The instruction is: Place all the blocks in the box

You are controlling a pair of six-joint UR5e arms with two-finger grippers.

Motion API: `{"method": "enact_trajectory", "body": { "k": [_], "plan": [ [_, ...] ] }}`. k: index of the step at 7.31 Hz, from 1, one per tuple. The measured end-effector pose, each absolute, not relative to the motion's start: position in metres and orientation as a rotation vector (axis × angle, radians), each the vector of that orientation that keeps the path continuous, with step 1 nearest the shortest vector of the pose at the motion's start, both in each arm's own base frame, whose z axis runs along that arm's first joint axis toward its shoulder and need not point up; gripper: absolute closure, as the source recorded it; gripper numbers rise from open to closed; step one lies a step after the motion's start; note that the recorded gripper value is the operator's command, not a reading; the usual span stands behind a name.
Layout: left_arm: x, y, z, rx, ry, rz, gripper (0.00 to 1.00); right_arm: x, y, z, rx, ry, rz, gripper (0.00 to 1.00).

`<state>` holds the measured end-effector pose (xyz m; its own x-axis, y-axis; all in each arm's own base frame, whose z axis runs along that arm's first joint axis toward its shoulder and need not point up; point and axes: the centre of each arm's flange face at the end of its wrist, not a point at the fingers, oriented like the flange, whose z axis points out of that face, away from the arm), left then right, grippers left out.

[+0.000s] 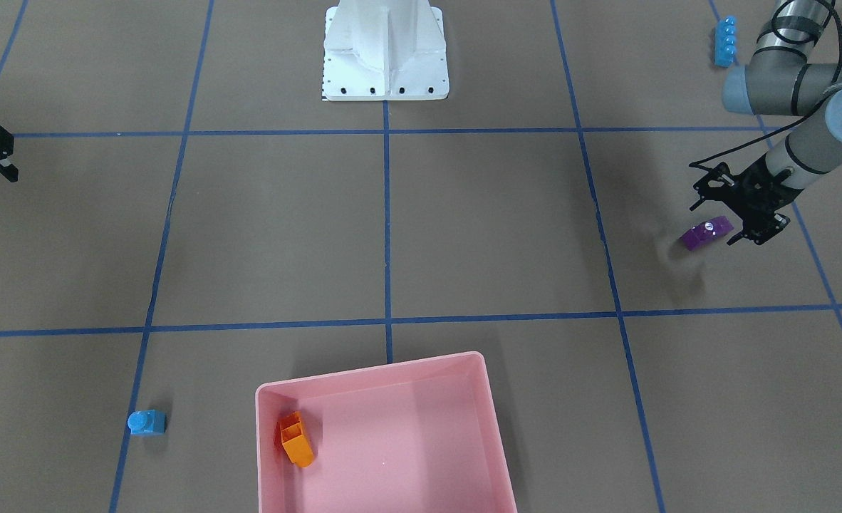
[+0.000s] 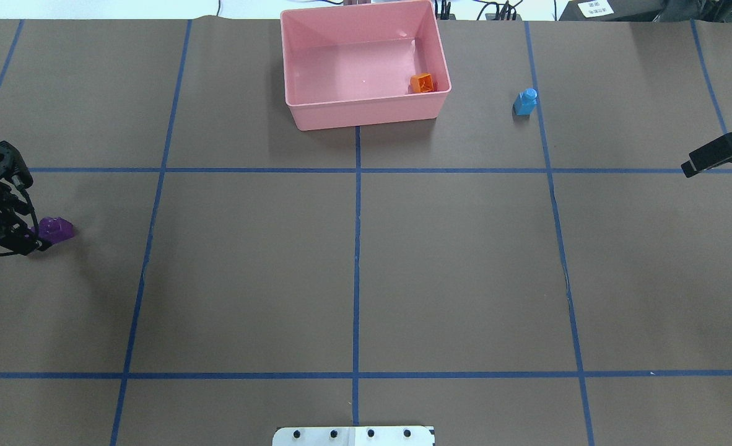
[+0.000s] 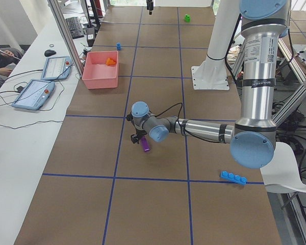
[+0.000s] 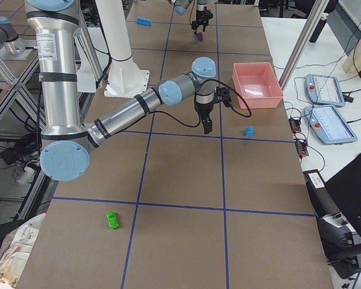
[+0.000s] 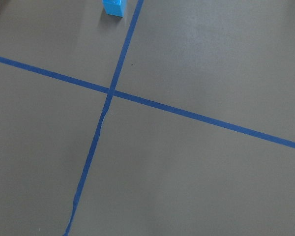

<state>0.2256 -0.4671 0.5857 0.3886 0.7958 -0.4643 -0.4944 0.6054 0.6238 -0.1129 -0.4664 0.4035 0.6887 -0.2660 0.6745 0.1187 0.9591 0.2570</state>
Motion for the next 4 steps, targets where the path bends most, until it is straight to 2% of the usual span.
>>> {"method": "enact_trajectory", "body": {
  "k": [2, 3, 4],
  "plan": [
    [0.231, -0.470, 0.589, 0.414, 0.820, 0.854, 0.12, -0.113, -0.467, 0.405, 0.197, -0.783, -0.216, 0.01],
    [0.235, -0.472, 0.591, 0.409, 0.821, 0.859, 0.38, -0.113, -0.467, 0.405, 0.196, -0.782, -0.216, 0.01],
    [0.238, -0.473, 0.593, 0.404, 0.821, 0.862, 0.81, -0.113, -0.467, 0.405, 0.196, -0.782, -0.216, 0.01]
  ]
}}
